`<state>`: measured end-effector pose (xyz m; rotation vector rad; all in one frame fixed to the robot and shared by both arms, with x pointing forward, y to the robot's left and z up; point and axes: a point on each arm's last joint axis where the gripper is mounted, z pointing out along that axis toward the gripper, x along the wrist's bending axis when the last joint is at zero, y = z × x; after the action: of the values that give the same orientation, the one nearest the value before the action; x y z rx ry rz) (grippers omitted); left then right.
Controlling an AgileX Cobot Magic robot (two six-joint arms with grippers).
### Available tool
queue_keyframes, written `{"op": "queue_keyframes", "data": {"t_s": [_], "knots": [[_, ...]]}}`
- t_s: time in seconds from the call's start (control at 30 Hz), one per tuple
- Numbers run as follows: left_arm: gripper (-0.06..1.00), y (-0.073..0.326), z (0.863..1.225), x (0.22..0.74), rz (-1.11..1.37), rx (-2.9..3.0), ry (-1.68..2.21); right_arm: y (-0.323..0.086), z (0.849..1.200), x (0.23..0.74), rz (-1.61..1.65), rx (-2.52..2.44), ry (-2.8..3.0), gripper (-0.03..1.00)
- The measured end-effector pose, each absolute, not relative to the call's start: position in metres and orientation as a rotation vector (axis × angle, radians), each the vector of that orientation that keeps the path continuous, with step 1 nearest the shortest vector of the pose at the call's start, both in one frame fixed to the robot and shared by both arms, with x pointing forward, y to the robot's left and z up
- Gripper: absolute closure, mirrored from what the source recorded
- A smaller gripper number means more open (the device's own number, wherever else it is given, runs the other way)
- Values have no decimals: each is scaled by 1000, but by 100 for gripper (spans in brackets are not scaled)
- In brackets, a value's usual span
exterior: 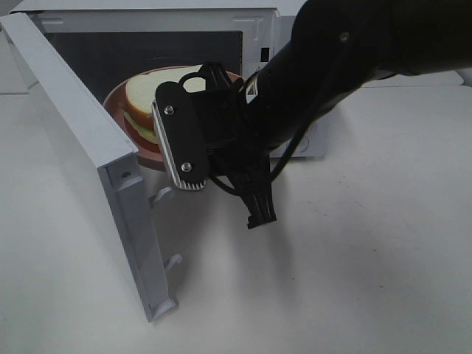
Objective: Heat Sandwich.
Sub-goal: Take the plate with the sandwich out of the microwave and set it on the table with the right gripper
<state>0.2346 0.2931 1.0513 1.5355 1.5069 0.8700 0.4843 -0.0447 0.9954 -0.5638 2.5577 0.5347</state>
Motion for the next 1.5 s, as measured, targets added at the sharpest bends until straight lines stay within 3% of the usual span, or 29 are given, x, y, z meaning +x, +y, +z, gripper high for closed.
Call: {"op": "queue_keyframes", "data": {"t_s": [0.8, 1.5], "knots": [[11, 293, 1051, 235, 870, 1535, 1507, -124, 997, 403, 561, -426, 2597, 89], [11, 293, 1051, 235, 870, 1535, 1507, -144, 998, 396, 523, -126, 2666, 89]]}}
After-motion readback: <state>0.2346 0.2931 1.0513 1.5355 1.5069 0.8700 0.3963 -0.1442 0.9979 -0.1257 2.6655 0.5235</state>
